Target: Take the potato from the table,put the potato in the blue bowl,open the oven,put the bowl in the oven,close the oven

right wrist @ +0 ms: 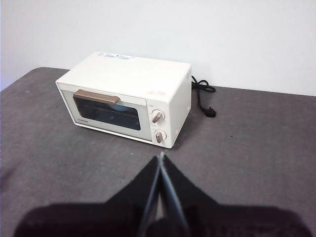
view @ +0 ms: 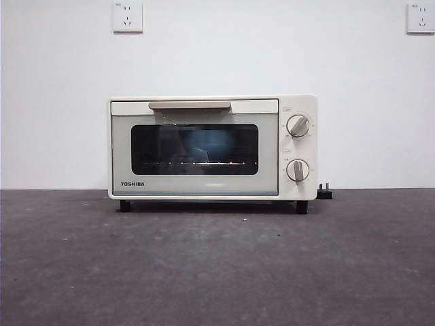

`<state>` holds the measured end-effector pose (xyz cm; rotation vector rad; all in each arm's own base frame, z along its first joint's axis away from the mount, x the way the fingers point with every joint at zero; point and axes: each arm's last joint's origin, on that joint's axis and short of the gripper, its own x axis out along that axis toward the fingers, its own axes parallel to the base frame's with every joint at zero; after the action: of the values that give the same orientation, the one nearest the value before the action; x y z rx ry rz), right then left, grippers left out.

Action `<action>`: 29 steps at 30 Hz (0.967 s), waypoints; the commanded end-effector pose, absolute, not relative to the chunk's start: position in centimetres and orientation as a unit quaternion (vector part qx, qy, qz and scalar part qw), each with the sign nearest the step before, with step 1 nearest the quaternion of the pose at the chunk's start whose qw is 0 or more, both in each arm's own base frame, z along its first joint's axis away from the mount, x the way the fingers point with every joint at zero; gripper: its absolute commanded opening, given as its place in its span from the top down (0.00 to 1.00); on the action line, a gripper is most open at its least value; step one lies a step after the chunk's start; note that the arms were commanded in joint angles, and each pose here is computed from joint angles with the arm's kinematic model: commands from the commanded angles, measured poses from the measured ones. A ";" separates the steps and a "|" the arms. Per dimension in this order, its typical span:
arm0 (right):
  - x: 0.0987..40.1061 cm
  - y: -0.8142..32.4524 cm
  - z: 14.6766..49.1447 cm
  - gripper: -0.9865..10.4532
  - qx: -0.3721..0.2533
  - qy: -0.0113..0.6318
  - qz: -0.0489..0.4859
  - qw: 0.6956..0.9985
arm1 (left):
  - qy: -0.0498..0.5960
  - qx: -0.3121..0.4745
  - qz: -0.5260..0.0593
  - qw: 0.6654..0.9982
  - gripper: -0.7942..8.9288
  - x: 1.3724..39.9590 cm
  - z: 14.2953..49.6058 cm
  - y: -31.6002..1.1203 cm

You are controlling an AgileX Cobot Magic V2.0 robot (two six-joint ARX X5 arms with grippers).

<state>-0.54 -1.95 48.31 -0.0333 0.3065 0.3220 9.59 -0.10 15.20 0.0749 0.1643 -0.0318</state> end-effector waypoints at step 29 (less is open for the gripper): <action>10.1 0.1 26.2 0.91 -0.081 -0.024 0.092 0.992 | 0.086 0.034 -0.016 0.996 0.92 9.7 14.9 -0.1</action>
<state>10.03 0.13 26.93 -0.1698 -0.0284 0.1950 9.62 -0.09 15.17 0.0747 0.1689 -0.0305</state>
